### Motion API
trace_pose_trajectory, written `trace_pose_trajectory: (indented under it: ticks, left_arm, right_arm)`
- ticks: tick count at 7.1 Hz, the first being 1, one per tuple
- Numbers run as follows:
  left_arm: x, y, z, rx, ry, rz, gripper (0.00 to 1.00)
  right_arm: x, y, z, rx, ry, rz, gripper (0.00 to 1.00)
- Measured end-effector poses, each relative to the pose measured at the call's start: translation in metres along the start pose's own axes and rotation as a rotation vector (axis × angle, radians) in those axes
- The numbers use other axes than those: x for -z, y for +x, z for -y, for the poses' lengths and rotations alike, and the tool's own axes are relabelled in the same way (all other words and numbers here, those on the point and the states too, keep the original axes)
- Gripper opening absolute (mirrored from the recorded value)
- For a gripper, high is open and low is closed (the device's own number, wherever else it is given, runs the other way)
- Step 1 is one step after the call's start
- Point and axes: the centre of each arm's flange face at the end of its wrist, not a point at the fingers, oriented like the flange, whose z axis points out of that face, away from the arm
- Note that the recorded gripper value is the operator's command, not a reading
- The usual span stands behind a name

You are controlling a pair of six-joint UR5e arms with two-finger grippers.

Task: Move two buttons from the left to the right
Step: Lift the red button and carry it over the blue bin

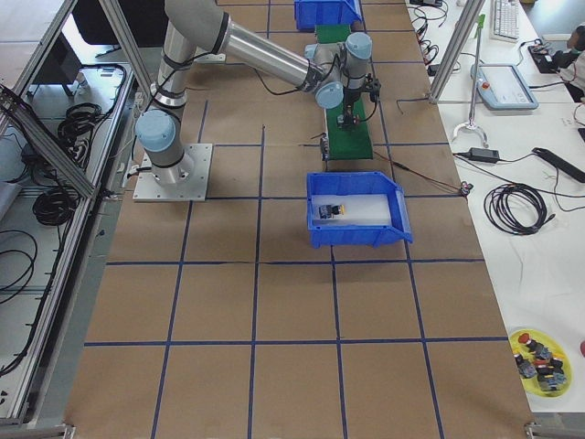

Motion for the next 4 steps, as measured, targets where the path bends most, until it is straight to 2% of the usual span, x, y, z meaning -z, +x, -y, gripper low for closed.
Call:
trace_pose_trajectory:
  ticks: [1,3,4]
  left_arm:
    - [0.0,0.0,0.0,0.0,0.0,0.0,1.0]
    - [0.0,0.0,0.0,0.0,0.0,0.0,1.0]
    - [0.0,0.0,0.0,0.0,0.0,0.0,1.0]
  right_arm:
    - [0.001,0.004,-0.001,0.007,-0.016,-0.031,0.05]
    - [0.017,0.007,0.004,0.012,-0.03,-0.052,0.03]
    - [0.037,0.01,0.011,0.014,-0.029,-0.053,0.03]
